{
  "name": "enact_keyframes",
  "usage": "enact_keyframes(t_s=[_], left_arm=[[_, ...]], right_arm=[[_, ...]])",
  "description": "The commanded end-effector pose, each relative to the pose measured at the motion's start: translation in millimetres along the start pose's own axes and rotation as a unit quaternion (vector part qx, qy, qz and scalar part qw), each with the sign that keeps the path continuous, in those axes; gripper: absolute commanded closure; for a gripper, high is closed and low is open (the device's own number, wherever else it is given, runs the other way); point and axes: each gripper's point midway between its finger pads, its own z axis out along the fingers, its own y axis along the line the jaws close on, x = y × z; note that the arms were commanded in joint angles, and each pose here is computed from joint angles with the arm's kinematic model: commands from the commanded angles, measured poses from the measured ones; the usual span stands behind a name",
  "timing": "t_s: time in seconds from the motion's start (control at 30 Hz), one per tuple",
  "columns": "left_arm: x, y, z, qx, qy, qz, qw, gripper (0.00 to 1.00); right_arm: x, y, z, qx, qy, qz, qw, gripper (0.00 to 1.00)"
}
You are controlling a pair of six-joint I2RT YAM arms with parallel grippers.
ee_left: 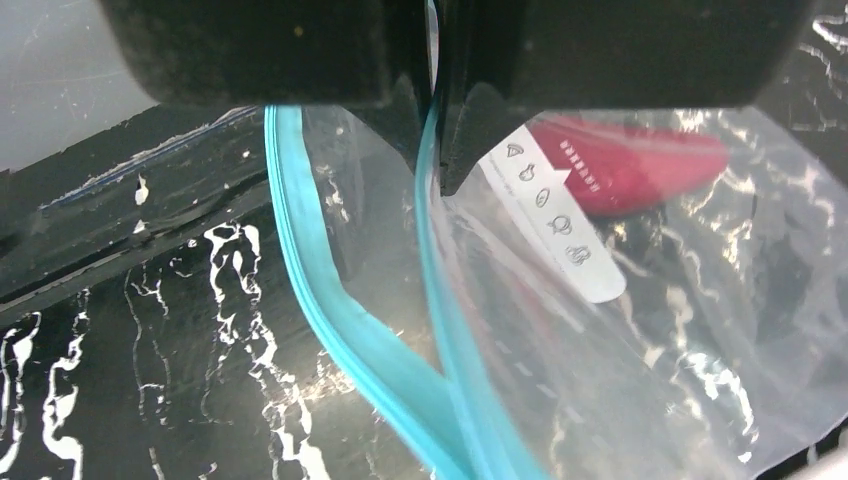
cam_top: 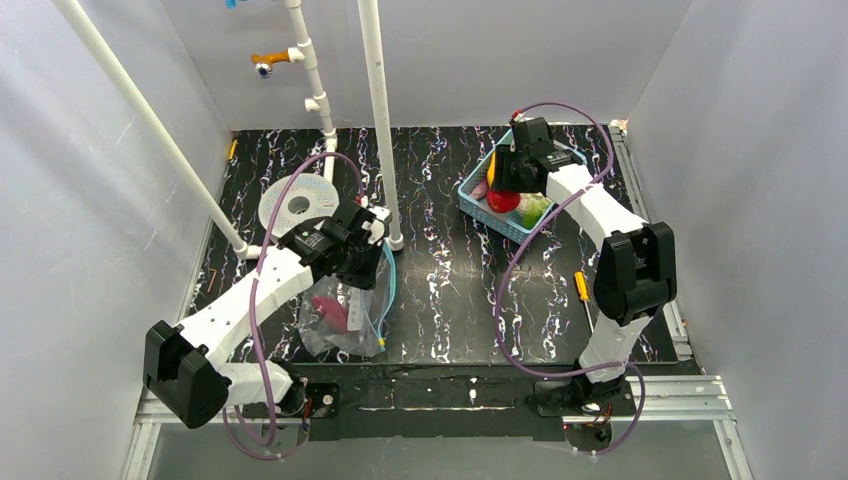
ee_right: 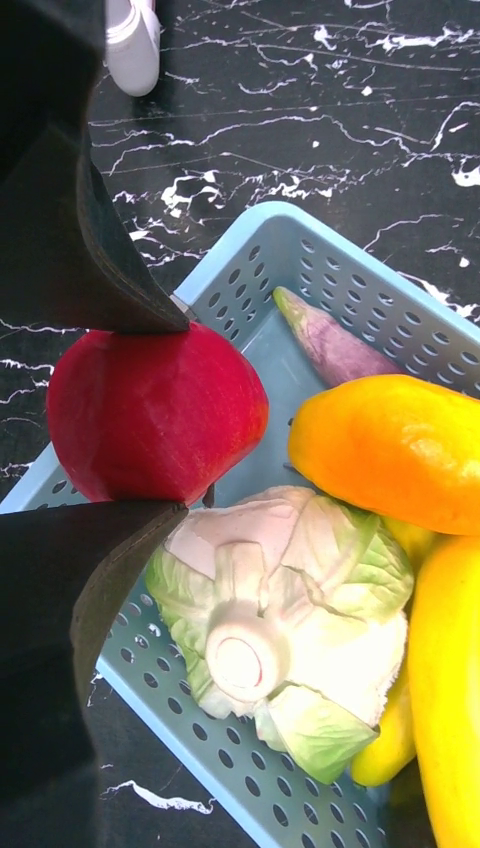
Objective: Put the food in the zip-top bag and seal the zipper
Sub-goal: Pick up the fake fruit from the bin, then place the fake fruit in the zipper food storage bag.
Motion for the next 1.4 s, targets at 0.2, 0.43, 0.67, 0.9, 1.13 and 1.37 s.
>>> enact_keyframes(t_s=[0.2, 0.43, 0.67, 0.9, 1.13, 1.37], left_arm=[[-5.1, -8.1, 5.0, 0.046, -0.068, 0.038, 0.996, 1.0], [-7.9, -18.0, 7.1, 0.069, -0.066, 0.022, 0.995, 1.0], [-17.8, -38.6, 7.4, 0.114, -0.057, -0.001, 0.992, 1.0], [-25.1, -51.5, 1.1, 0.142, -0.035, 0.019, 0.989, 1.0], [-15.4, -49.5, 10.8, 0.147, -0.042, 0.015, 0.988, 1.0], [-13.3, -46.5, 0.9, 0.148, -0.071, 0.03, 0.986, 1.0]], right_arm=[[-13.4, -3.8, -21.3, -0.012, -0.096, 0.0, 0.995, 0.99], [-21.9, -13.7, -24.0, -0.006, -0.101, 0.021, 0.995, 0.99], [-2.3, 20.3, -70.7, -0.112, -0.109, 0.036, 0.987, 0.99], [50.1, 103.0, -150.4, -0.28, -0.13, -0.034, 0.95, 0.99], [92.8, 183.8, -251.7, -0.491, -0.161, -0.065, 0.854, 0.99], [116.2, 222.0, -266.1, -0.559, -0.164, -0.086, 0.808, 0.99]])
